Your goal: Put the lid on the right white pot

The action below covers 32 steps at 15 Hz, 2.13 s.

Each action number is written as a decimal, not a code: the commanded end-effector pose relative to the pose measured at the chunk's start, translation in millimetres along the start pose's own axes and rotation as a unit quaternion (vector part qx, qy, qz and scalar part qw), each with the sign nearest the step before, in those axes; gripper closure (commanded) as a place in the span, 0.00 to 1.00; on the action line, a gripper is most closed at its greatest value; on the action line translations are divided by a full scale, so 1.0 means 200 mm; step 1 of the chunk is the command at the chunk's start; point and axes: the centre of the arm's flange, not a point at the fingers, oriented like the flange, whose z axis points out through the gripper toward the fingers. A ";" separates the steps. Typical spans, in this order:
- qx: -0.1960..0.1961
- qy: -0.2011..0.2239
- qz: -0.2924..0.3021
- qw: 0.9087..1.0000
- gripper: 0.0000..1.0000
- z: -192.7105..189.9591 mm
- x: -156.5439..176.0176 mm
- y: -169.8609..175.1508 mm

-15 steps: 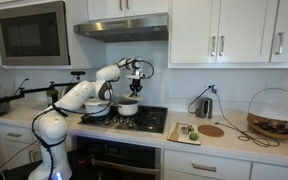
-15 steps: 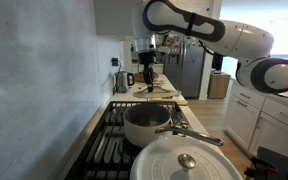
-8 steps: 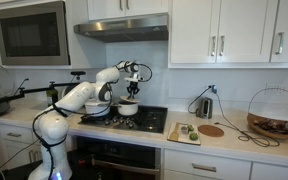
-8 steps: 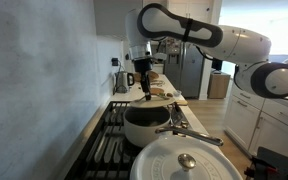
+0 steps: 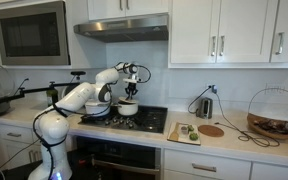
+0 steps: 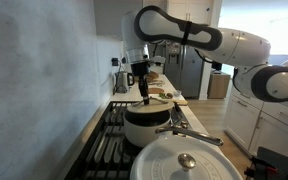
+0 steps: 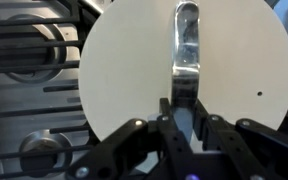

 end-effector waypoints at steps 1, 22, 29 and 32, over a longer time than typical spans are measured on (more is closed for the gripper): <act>-0.001 0.003 -0.022 1.000 0.94 -0.11 0.06 0.00; -0.100 0.038 -0.117 0.987 0.94 0.00 -0.12 -0.22; -0.095 0.031 -0.118 0.988 0.94 0.04 -0.18 -0.19; -0.095 0.025 -0.118 0.988 0.94 0.08 -0.20 -0.19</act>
